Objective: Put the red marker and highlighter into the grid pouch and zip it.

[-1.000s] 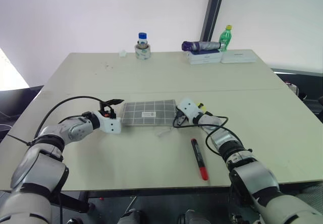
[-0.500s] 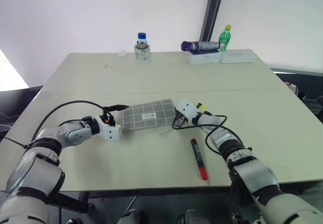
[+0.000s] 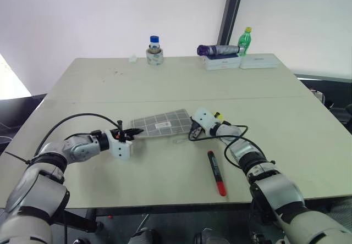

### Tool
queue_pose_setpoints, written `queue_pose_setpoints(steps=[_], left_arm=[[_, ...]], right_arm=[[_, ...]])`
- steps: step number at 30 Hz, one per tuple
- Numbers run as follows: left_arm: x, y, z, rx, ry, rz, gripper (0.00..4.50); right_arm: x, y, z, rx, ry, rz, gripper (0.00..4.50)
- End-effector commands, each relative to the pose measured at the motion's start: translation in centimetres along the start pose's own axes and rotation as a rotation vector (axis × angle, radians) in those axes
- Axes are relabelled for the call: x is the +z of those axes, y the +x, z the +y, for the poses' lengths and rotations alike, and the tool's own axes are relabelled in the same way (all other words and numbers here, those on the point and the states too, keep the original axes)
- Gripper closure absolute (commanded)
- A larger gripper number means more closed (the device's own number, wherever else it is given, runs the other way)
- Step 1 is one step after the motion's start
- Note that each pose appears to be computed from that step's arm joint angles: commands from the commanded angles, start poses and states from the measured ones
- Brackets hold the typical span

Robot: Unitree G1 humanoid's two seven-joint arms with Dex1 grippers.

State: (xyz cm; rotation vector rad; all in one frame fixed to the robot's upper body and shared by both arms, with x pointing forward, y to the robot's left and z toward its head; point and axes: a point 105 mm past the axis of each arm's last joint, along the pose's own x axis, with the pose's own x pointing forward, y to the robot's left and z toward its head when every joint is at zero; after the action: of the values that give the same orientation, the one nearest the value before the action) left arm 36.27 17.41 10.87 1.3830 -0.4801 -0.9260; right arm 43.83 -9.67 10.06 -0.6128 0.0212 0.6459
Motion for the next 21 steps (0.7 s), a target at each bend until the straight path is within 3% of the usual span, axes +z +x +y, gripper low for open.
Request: queue_pose_setpoints(steps=[1,3,9,15,17,21], left_arm=[[1.0,0.0,-1.5,-0.039,-0.030,-0.051,4.50],[0.9,-0.4,-1.4,-0.022,-0.036,-0.046,4.50],[0.2,-1.5,0.4,0.117,-0.088,-0.004,4.50],[1.3,-2.2,0.6,0.206,-0.154,-0.025,4.50],[1.4,-2.6,0.7,0.224,-0.168,-0.011,4.50],[1.2,-3.3,1.2,0.276,-0.198,0.049,4.50]], right_arm=[[2.8,-0.1,-1.3,-0.004,0.066,-0.118,3.98],[3.7,-0.4,-2.1,-0.006,0.098,-0.166,3.23],[5.3,-2.7,-5.2,-0.057,0.226,-0.262,0.11],[5.2,-6.5,-5.7,-0.049,0.199,-0.262,0.04],[4.8,-7.5,-5.8,-0.061,0.277,-0.250,0.04],[5.3,-8.8,-2.1,0.066,0.484,-0.251,0.04]])
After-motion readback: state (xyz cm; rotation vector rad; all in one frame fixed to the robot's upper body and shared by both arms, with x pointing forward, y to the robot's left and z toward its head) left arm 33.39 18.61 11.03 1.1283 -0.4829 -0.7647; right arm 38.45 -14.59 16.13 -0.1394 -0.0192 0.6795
